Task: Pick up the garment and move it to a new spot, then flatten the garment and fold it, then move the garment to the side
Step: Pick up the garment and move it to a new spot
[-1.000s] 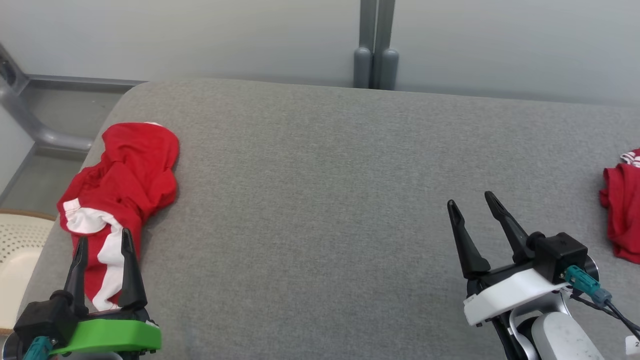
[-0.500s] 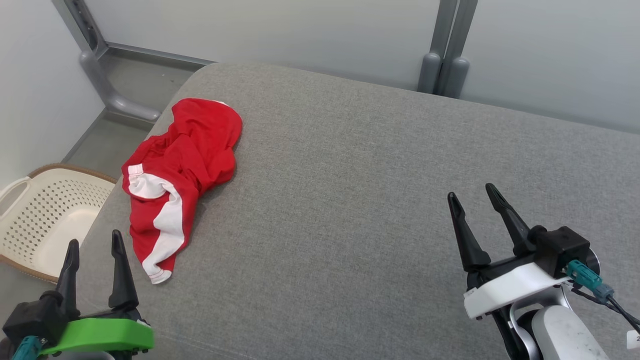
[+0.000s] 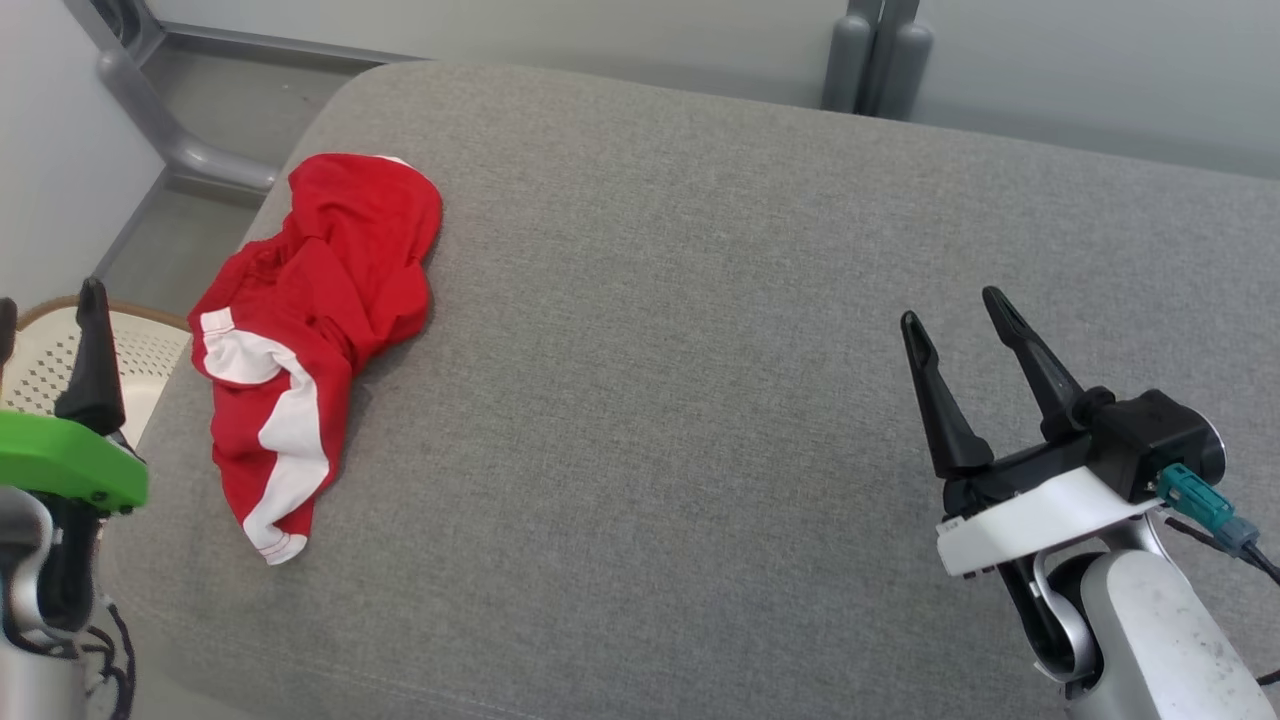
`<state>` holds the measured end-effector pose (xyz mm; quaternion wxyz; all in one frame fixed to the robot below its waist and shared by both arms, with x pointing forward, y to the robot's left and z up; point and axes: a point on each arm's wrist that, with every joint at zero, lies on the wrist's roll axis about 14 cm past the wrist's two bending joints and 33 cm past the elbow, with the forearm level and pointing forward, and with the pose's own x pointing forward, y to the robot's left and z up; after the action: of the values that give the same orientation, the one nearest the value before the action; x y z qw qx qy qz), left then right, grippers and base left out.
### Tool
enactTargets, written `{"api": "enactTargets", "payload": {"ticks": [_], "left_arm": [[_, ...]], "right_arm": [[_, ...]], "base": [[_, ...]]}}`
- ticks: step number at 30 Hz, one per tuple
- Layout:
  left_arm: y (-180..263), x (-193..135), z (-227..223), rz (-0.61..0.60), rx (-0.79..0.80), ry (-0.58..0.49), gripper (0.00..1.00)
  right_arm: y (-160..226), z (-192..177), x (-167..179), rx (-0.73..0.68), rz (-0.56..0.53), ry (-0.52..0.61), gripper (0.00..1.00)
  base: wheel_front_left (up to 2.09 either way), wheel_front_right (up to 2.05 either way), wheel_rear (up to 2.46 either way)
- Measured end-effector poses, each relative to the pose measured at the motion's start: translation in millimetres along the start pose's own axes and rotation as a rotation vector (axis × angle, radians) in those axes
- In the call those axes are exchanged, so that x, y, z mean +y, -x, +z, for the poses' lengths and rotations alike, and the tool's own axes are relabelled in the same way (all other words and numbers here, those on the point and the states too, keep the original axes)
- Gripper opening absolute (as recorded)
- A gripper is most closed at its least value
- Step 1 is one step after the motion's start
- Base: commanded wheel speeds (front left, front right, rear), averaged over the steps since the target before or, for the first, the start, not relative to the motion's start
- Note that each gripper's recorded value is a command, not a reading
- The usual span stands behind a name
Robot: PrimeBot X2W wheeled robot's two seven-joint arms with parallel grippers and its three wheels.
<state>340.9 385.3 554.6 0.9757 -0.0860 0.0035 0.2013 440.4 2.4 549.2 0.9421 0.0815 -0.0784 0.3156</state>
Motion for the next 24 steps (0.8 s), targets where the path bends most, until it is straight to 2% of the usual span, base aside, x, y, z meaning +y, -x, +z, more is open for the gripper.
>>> {"api": "enactTargets", "payload": {"ticks": [2,5,11,16,21,24], "left_arm": [[-17.4,5.8,-3.9,0.007,0.051,-0.022,1.0],[-43.3,9.7,-14.9,0.016,0.126,0.01,1.0],[-79.0,1.2,-68.6,0.004,0.372,0.059,1.0],[-81.1,-6.1,-132.9,0.017,0.605,0.062,1.0],[-63.5,-24.6,-199.6,0.013,0.835,0.09,1.0],[-55.6,-31.5,-221.3,0.01,0.925,0.105,1.0]], "right_arm": [[-3.0,-1.3,-4.0,-0.002,-0.003,0.0,1.0],[-6.6,-2.0,-12.5,-0.009,-0.015,0.005,1.0],[-3.0,-3.2,-41.4,-0.013,-0.079,0.026,1.0],[8.3,-12.5,-64.6,0.007,-0.142,0.034,1.0],[20.2,-21.0,-84.4,0.031,-0.2,0.041,1.0],[27.1,-24.9,-93.1,0.044,-0.227,0.046,1.0]], "base": [[0.0,0.0,0.0],[0.0,0.0,0.0],[0.0,0.0,0.0],[0.0,0.0,0.0],[0.0,0.0,0.0],[0.0,0.0,0.0]]}}
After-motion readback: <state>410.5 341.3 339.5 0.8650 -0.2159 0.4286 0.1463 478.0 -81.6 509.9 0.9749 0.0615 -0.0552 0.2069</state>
